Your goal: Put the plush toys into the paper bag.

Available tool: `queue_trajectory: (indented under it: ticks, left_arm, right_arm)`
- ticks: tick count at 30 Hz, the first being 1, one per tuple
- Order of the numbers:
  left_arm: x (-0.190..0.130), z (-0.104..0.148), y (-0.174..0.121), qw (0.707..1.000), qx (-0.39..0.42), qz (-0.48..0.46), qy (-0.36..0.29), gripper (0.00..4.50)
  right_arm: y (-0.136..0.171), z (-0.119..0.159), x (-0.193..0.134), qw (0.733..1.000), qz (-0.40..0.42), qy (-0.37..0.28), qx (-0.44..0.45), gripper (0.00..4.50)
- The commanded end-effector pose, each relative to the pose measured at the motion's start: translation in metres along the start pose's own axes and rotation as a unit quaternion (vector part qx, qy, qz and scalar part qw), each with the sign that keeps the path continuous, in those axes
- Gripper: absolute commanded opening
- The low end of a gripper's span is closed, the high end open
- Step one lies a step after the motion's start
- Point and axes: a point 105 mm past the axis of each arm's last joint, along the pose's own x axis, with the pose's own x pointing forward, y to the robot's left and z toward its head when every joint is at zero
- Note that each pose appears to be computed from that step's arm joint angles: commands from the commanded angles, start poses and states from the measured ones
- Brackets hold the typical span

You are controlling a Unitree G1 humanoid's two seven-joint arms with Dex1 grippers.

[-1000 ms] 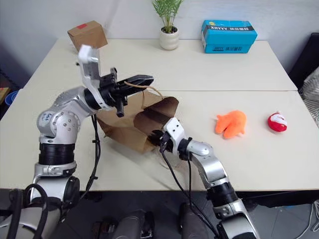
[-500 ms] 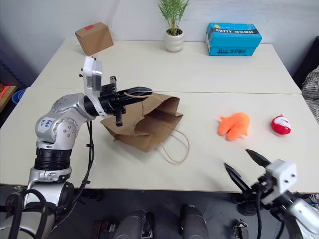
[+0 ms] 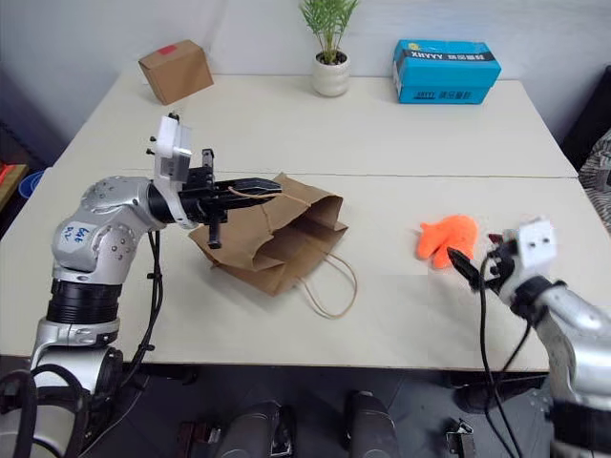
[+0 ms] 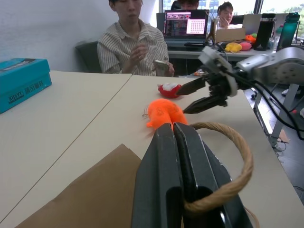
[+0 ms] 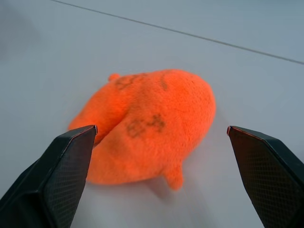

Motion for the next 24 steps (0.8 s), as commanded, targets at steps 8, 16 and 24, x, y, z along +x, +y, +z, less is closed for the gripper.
queue_trajectory:
  ticks: [8, 16, 24]
  left_arm:
    - [-0.008, 0.018, 0.000, 1.000, 0.024, 0.009, -0.009, 0.00]
    - [-0.004, 0.019, -0.004, 1.000, 0.009, -0.009, -0.018, 0.00]
    - [0.004, 0.027, -0.010, 0.999, 0.002, -0.040, -0.036, 0.00]
  right_arm:
    - [0.012, 0.018, 0.031, 0.994, 0.107, 0.004, 0.030, 1.89]
    - [0.142, 0.065, -0.037, 0.897, 0.439, -0.045, 0.023, 0.11]
    - [0.214, 0.063, 0.010, 0.904, 0.425, -0.040, -0.013, 0.11]
